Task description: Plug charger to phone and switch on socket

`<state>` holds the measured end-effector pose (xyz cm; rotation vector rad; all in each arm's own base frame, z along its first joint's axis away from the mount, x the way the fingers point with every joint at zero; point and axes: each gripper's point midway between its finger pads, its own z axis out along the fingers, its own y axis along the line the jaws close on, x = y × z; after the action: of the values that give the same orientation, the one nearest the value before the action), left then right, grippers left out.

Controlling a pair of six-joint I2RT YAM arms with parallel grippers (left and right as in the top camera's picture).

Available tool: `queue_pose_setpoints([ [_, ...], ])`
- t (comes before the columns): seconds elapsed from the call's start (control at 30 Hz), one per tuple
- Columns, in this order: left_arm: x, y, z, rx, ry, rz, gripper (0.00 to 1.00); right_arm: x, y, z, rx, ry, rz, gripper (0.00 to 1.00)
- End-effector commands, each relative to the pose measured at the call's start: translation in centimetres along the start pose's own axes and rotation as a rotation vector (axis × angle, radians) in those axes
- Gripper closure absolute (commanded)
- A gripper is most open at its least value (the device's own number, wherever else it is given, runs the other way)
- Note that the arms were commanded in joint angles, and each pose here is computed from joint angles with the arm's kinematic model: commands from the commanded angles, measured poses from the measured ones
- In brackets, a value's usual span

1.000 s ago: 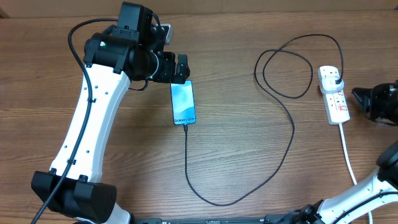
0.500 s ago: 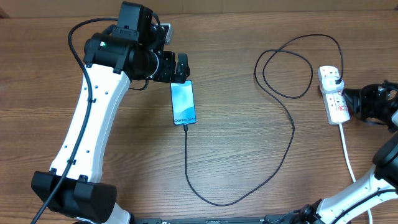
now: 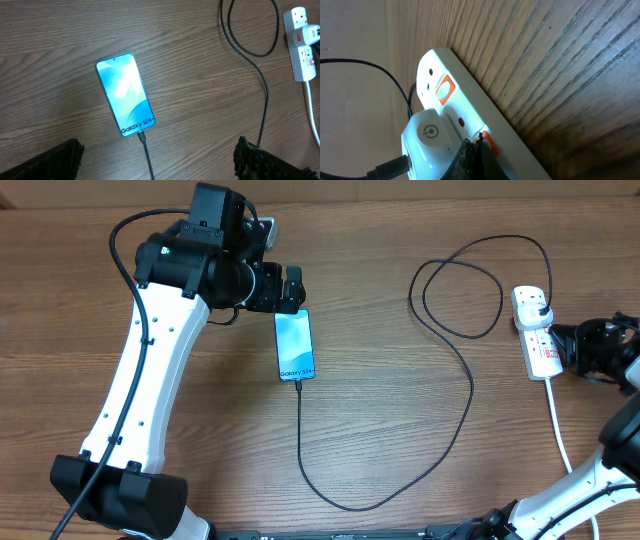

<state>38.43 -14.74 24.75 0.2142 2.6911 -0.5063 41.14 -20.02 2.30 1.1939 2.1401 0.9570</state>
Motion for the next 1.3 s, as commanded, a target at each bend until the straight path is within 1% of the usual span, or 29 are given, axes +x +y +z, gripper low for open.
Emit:
queue_pose_setpoints([
  [0.0,-0.2,-0.3,-0.1,0.003,-0.008,0.009,0.00,0.4,-0.4,0.3,0.004,0.006,0.004,0.96],
  [0.37,-0.2,-0.3,-0.1,0.003,-0.008,0.008,0.00,1.1,0.1,1.0,0.002,0.024,-0.012,0.96],
  [0.67,-0.2,-0.3,-0.1,0.003,-0.008,0.001,0.00,1.7,-0.7,1.6,0.030,0.039,0.003,0.96],
  [0.93,-0.1,-0.8,-0.1,0.028,-0.004,0.002,0.01,3.3,-2.3,2.5,0.052,0.099,0.057,0.96],
  [1.27,-0.3,-0.8,-0.1,0.029,-0.011,0.004,0.01,4.8,-2.3,3.5,0.080,0.144,0.062,0.96],
])
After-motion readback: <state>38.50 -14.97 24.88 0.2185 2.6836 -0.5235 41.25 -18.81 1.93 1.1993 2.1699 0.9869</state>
